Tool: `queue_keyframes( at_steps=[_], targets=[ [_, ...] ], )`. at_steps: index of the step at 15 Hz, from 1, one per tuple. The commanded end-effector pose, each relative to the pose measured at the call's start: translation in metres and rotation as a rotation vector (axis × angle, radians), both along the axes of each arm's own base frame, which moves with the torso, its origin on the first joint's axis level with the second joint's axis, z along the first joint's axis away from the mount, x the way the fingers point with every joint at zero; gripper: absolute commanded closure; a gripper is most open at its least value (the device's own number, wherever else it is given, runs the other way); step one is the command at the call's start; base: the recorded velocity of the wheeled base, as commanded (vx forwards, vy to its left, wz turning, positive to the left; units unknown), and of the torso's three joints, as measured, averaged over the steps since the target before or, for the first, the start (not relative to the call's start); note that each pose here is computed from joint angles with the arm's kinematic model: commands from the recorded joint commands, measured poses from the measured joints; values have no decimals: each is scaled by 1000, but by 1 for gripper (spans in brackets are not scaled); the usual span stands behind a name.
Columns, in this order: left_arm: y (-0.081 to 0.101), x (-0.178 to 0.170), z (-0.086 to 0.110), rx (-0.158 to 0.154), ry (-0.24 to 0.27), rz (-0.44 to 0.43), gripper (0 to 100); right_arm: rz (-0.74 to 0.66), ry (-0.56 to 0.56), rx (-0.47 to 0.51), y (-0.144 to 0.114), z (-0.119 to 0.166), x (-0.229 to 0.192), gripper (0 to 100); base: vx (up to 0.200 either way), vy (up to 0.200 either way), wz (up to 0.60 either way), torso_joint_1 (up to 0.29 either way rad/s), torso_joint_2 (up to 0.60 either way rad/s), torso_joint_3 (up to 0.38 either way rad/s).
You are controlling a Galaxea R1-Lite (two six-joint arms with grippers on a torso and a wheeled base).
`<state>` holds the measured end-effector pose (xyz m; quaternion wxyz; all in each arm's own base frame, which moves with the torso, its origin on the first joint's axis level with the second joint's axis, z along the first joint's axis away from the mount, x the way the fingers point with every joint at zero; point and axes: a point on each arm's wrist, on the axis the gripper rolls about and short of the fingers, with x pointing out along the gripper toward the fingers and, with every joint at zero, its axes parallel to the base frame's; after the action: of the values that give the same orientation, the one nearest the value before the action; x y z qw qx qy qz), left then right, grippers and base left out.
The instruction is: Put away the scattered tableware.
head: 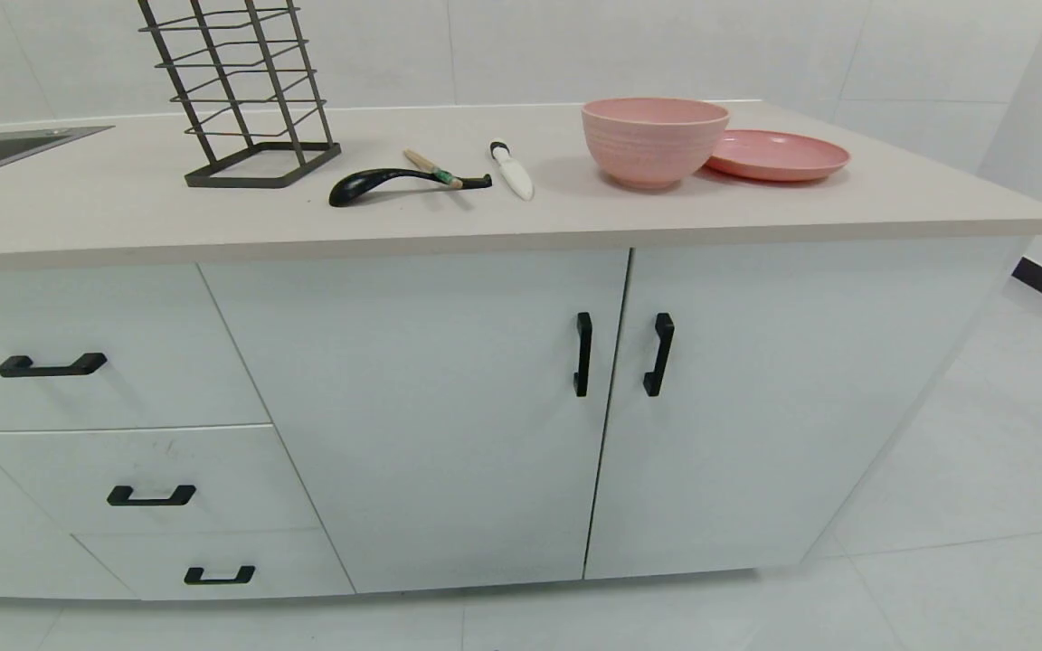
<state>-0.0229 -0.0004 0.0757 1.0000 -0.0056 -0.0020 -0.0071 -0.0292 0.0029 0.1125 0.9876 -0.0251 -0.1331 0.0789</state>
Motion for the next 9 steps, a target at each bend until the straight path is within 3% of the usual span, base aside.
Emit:
queue_keyframes(
  at_steps=[1,3,5,9],
  targets=[
    [0,0,0,-1,1,0,0,93,57,-2,-1,32,9,100,0,0,0,0,0,0],
    [0,0,0,-1,1,0,0,167,214,-18,2,50,37,100,0,0,0,0,0,0],
    [0,0,0,1,1,0,0,205,347,-41,7,45,58,100,0,0,0,0,0,0],
    [0,0,0,1,1,0,0,251,439,-72,14,46,84,100,0,0,0,0,0,0]
  ],
)
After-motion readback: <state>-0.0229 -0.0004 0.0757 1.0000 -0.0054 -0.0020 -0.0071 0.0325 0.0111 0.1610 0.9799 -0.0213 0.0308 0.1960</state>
